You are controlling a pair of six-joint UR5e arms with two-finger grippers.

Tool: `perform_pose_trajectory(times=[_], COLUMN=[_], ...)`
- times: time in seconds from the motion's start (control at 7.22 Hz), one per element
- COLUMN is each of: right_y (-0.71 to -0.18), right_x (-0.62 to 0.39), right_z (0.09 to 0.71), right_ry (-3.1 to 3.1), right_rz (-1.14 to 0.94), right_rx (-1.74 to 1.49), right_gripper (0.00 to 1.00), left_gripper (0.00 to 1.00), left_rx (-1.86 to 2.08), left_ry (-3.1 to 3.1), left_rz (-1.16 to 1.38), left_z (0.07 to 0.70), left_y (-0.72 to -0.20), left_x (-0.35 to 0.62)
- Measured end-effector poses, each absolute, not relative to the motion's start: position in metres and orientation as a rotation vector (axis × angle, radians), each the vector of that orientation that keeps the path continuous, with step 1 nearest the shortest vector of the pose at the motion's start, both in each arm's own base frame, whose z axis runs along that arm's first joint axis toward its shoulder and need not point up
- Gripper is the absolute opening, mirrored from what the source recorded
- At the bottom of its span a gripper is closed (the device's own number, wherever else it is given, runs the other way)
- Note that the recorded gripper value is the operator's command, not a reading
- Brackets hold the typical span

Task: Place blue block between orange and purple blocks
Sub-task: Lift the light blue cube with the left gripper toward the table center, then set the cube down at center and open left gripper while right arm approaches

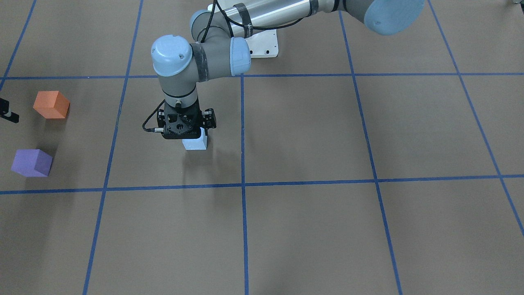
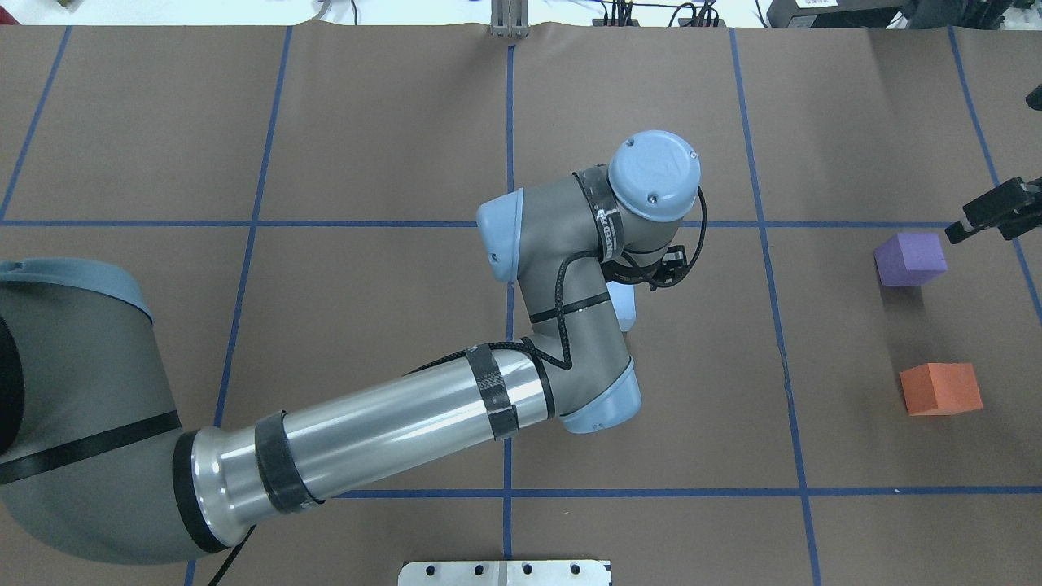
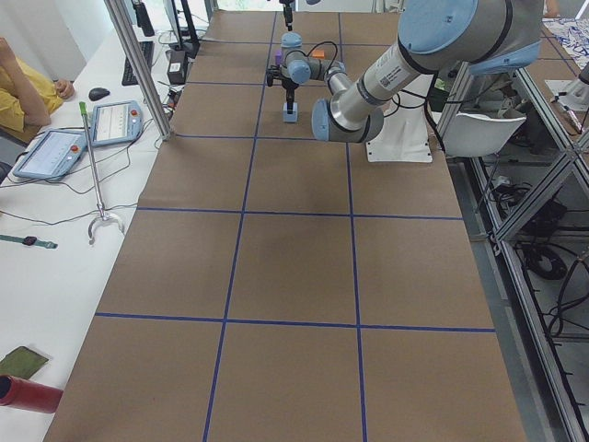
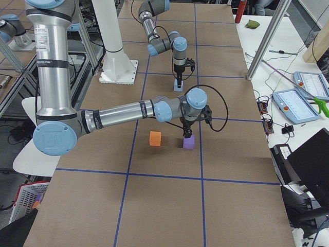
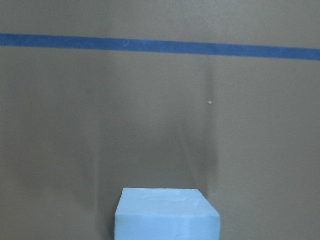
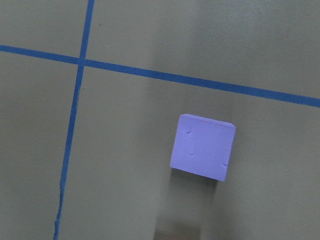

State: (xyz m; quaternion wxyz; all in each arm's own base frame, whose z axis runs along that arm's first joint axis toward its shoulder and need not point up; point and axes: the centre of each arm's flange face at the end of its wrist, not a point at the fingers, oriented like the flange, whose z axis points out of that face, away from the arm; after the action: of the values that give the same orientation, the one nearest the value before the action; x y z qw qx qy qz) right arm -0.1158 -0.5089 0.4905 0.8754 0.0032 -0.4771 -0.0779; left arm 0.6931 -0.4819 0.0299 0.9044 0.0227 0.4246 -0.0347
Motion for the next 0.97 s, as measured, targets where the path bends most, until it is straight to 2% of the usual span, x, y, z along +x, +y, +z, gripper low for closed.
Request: perform_pose_trajectory(times=[0.14, 0.42, 0.69, 0.97], right_y=[-0.519, -0.516, -0.473, -0.440], right_x=[-0.149, -0.248, -0.362, -0.434], right_z=[0.450, 0.364, 0.303, 0.277], right_ry=[-0.998, -0.970, -0.940, -0.912], right_rz=[-0.120, -0.015, 0.092, 0.122], right_rx=[-0.009, -0.028, -0.007, 0.042], right_gripper=[1.00, 1.00, 1.00, 1.00], left_gripper=[1.00, 1.00, 1.00, 1.00], left_rx=[0.038, 0.043, 0.071, 0.077], left_ry=[0.889, 0.941, 0.940, 0.928], left_rz=[-0.083, -0.062, 0.007, 0.028], left_z=[0.031, 0.092, 0.179, 0.213], left_y=[-0.497, -0.512, -0.491, -0.473], left_x=[0.655, 0.552, 0.454, 0.420])
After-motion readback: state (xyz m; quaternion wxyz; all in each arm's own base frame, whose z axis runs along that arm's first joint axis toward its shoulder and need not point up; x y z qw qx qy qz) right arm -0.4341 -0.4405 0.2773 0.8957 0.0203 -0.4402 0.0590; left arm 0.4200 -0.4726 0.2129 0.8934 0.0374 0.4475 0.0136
